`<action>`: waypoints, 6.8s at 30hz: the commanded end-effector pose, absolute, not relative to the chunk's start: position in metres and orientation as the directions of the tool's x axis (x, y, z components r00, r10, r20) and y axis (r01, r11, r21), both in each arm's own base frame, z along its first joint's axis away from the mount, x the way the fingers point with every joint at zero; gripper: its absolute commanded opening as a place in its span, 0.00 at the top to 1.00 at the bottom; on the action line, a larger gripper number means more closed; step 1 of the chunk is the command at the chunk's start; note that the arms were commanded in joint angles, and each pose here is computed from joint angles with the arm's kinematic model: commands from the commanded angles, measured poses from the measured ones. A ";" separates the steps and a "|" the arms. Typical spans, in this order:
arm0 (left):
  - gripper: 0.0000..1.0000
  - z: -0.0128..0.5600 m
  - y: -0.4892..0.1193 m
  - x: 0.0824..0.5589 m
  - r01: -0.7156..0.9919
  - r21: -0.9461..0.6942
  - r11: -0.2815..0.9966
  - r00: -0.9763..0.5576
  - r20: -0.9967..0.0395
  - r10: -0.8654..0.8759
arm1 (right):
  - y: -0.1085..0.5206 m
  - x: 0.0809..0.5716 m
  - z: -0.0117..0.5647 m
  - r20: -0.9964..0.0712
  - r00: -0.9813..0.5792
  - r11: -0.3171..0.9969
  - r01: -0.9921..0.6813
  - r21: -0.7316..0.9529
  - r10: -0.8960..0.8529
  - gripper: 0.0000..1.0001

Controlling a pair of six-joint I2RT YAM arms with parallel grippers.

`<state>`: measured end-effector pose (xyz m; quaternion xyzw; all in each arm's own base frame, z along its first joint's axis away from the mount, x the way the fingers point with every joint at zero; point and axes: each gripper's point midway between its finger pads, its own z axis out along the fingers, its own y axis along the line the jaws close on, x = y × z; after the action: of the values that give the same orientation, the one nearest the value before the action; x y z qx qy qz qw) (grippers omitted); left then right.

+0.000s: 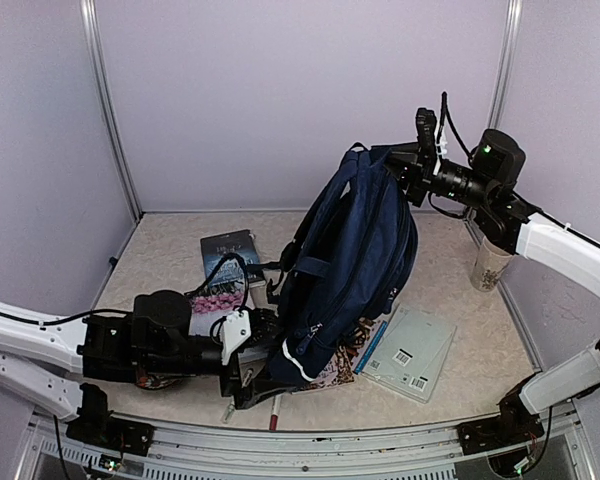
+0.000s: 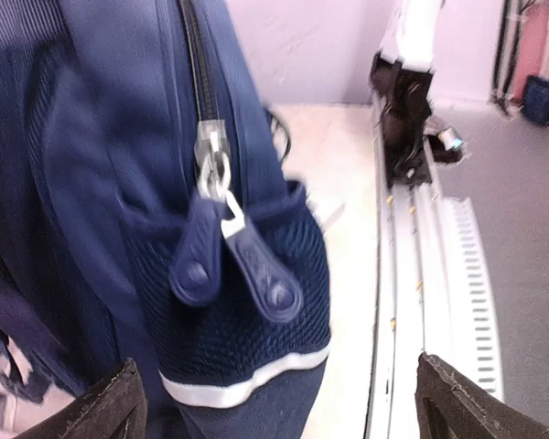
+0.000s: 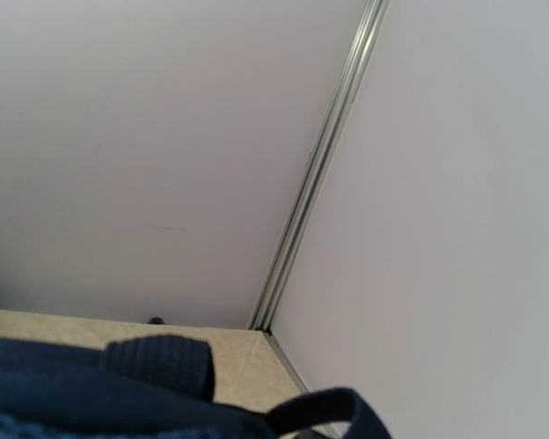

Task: Pack the student bag
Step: Pass from the right arm to the left, then pick up the largest pocket of the bag from the student bag, then unzip the largest pocket of the student bag.

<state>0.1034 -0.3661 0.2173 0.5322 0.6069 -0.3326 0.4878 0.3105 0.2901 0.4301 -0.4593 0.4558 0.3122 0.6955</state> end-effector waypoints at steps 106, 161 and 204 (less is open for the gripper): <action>1.00 0.341 -0.349 0.269 0.651 -0.089 0.754 0.003 -0.993 -0.120 | 0.357 0.283 0.318 -0.870 -0.386 0.707 -0.704 0.063 -0.307 1.00; 1.00 0.320 -0.303 0.283 0.541 0.015 0.841 0.034 -0.999 -0.004 | 0.279 0.297 0.325 -0.867 -0.354 0.887 -0.423 -0.187 -0.351 1.00; 1.00 0.300 -0.273 0.247 0.715 -0.007 0.700 0.057 -0.996 -0.068 | 0.269 0.297 0.339 -0.885 -0.398 0.649 -0.744 0.158 -0.240 1.00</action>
<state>0.2382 -0.2837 0.2230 0.3334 0.6922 -0.2530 0.5879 0.3039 0.2773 0.3405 -0.3137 0.7892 0.2732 0.4518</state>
